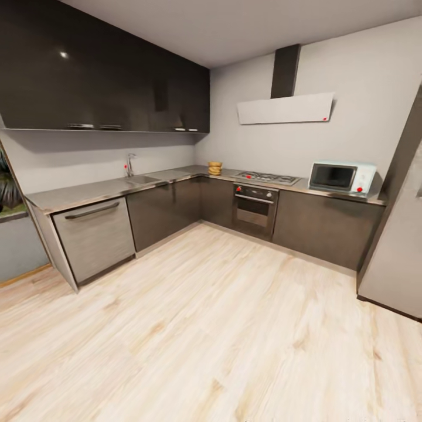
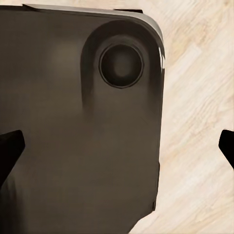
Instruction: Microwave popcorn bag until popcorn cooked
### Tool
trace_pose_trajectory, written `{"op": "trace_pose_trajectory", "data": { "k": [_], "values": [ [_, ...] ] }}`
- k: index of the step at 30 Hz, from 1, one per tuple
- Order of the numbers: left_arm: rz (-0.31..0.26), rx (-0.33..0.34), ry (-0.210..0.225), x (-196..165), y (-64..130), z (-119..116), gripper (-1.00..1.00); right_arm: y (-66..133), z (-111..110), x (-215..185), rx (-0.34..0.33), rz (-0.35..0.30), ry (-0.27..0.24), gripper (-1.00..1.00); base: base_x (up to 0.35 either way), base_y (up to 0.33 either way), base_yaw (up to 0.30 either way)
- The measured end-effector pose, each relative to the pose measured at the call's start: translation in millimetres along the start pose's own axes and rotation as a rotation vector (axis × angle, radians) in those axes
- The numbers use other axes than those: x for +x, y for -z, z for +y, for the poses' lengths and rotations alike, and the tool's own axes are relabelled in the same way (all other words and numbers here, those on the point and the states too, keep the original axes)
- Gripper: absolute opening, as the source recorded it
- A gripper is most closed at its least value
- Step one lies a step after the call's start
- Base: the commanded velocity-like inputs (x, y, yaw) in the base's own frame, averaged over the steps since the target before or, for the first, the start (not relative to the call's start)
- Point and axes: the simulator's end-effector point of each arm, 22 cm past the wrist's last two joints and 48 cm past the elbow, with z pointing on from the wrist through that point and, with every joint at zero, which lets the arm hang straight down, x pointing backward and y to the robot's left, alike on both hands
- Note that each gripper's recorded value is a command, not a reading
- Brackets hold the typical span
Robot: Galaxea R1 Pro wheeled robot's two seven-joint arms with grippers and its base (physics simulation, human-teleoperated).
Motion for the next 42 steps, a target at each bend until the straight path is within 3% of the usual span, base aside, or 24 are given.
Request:
{"op": "trace_pose_trajectory", "data": {
  "k": [42],
  "values": [
    [0.0,0.001,0.001,0.1,0.0,-0.2,1.0,0.0,1.1,-0.2,-0.001,-0.001,0.0,1.0,0.0,0.0,-0.244]
  ]
}}
